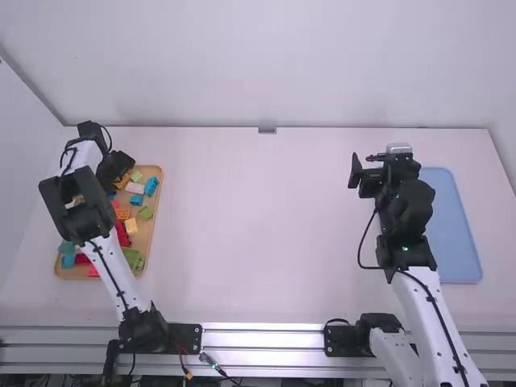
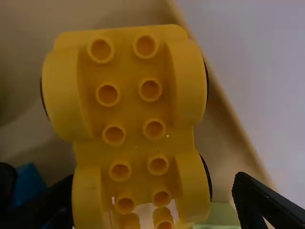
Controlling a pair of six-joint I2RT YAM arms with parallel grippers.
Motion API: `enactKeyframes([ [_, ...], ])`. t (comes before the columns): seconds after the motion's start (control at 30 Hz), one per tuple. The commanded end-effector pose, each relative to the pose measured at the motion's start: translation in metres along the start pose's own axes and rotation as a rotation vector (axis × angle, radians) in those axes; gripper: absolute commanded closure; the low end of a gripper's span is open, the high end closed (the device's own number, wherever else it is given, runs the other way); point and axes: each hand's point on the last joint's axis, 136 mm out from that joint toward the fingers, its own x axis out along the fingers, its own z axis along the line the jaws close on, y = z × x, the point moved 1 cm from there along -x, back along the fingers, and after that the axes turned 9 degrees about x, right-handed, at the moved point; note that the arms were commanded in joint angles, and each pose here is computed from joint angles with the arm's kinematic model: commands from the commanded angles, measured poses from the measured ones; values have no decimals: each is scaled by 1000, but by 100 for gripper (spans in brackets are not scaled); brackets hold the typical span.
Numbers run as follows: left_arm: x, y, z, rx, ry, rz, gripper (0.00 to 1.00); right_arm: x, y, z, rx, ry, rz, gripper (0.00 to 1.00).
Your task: Assemble lego blocks to make yellow taxi
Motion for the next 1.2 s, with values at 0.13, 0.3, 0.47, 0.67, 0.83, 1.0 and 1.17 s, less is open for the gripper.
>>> enactKeyframes([
  [0.13,5,3,9,-9,-59,0,16,0,-15,3,2,-6,-29,1],
  [0.3,5,4,7,-6,-57,-3,16,0,-15,2,2,-6,-28,1],
  [0.47,12,7,5,-2,-52,-8,17,0,-12,3,2,-6,-18,1],
  [0.67,12,7,2,-12,-41,-11,21,0,-10,2,2,-4,-5,1],
  [0.83,12,7,1,-11,-41,-11,34,0,-8,2,2,-3,0,1],
  [1.0,12,7,0,9,-38,-15,44,0,-8,2,3,-3,1,1],
  [1.17,9,3,2,5,-35,-20,51,0,-7,2,3,-3,5,1],
])
